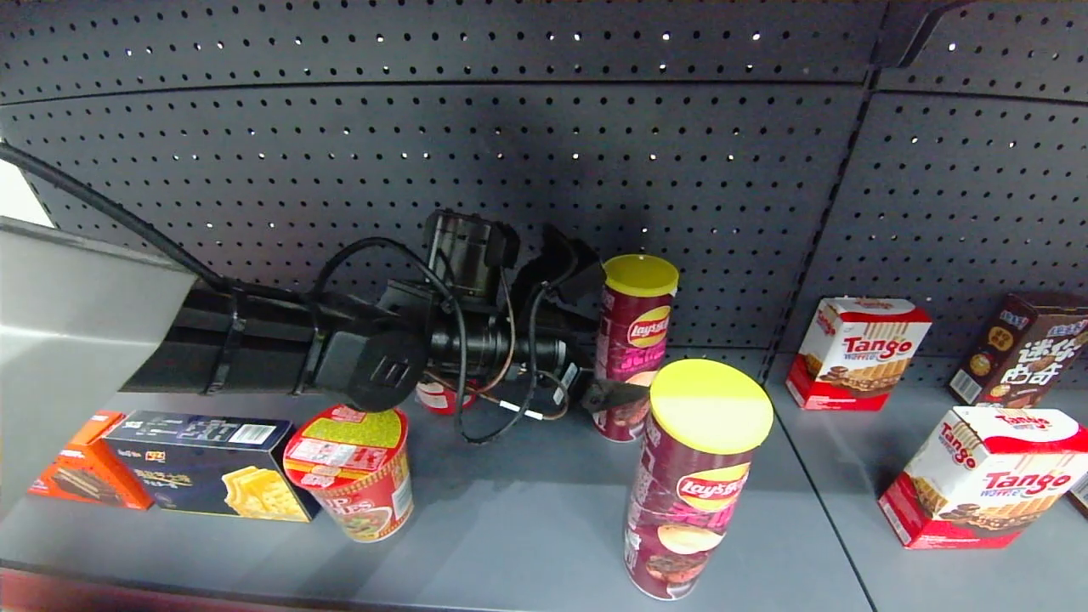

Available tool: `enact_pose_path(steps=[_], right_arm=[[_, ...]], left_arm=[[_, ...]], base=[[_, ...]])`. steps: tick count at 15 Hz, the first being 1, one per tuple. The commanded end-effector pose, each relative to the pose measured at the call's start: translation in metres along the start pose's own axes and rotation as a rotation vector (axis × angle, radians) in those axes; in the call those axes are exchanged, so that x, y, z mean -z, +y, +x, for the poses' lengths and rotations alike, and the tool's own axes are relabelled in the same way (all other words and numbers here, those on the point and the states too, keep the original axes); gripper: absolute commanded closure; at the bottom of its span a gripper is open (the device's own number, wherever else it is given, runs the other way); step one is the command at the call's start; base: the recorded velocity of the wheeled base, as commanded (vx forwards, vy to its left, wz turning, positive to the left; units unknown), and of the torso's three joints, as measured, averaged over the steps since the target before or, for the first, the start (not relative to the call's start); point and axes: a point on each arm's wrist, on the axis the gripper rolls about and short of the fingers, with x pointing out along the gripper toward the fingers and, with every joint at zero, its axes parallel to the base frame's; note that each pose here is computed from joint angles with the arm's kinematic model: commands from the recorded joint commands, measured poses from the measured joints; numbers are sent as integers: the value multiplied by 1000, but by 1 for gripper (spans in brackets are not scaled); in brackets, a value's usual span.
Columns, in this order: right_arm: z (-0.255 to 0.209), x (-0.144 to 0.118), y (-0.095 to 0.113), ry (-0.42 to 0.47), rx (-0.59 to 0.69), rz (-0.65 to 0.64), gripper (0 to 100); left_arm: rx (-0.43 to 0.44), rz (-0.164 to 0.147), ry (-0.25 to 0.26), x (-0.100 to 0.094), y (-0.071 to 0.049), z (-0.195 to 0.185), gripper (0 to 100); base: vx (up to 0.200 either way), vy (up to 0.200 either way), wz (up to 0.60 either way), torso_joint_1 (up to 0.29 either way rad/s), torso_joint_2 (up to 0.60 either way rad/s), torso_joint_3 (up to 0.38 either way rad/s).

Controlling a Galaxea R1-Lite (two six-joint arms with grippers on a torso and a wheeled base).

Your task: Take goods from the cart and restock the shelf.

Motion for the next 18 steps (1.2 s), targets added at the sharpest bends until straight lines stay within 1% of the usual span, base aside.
enact_pose_path(steps=[1, 4, 5, 6, 7, 8, 9, 10, 11, 12, 13, 14, 16, 17, 18], right_arm=[[0, 0, 0, 0, -1, -1, 0], [0, 0, 0, 0, -2, 0, 0], [0, 0, 0, 0, -2, 0, 0], [0, 0, 0, 0, -2, 0, 0], [0, 0, 0, -2, -7, -1, 0], [0, 0, 0, -2, -7, -1, 0], [0, 0, 0, -2, -11, 5, 0], [0, 0, 0, -2, -11, 5, 0], [0, 0, 0, -2, -11, 2, 0], [0, 0, 0, -2, -13, 1, 0], [0, 0, 0, -2, -13, 2, 0], [0, 0, 0, -2, -13, 2, 0], [0, -1, 0, -6, -20, -5, 0], [-3, -12, -1, -38, -48, -15, 0], [6, -63, -2, -8, -75, 7, 0]], left_arm=[[-23, 11, -28, -11, -1, -22, 0], [-58, 18, -53, -21, -3, -51, 0], [-71, 24, -67, -27, -6, -65, 0], [-75, 26, -72, -28, -7, -70, 0], [-102, 30, -86, -32, -11, -92, 0], [-102, 30, -86, -32, -11, -92, 0], [-141, 40, -116, -38, -17, -123, 0], [-142, 38, -113, -37, -18, -124, 0], [-164, 38, -120, -35, -27, -146, 0], [-176, 37, -123, -33, -33, -156, 0], [-219, 35, -138, -29, -44, -183, 0], [-247, 38, -145, -27, -50, -196, 0], [-360, 14, -101, -7, -77, -230, 0], [-376, 12, -103, -4, -87, -242, 0], [-408, 18, -121, -2, -100, -258, 0]], base=[[0, 0, 0, 0, 0, 0], [0, 0, 0, 0, 0, 0], [0, 0, 0, 0, 0, 0], [0, 0, 0, 0, 0, 0], [0, 0, 0, 0, 0, 0], [0, 0, 0, 0, 0, 0], [0, 0, 0, 0, 0, 0], [0, 0, 0, 0, 0, 0], [0, 0, 0, 0, 0, 0], [0, 0, 0, 0, 0, 0], [0, 0, 0, 0, 0, 0], [0, 0, 0, 0, 0, 0], [0, 0, 0, 0, 0, 0], [0, 0, 0, 0, 0, 0], [0, 0, 0, 0, 0, 0]])
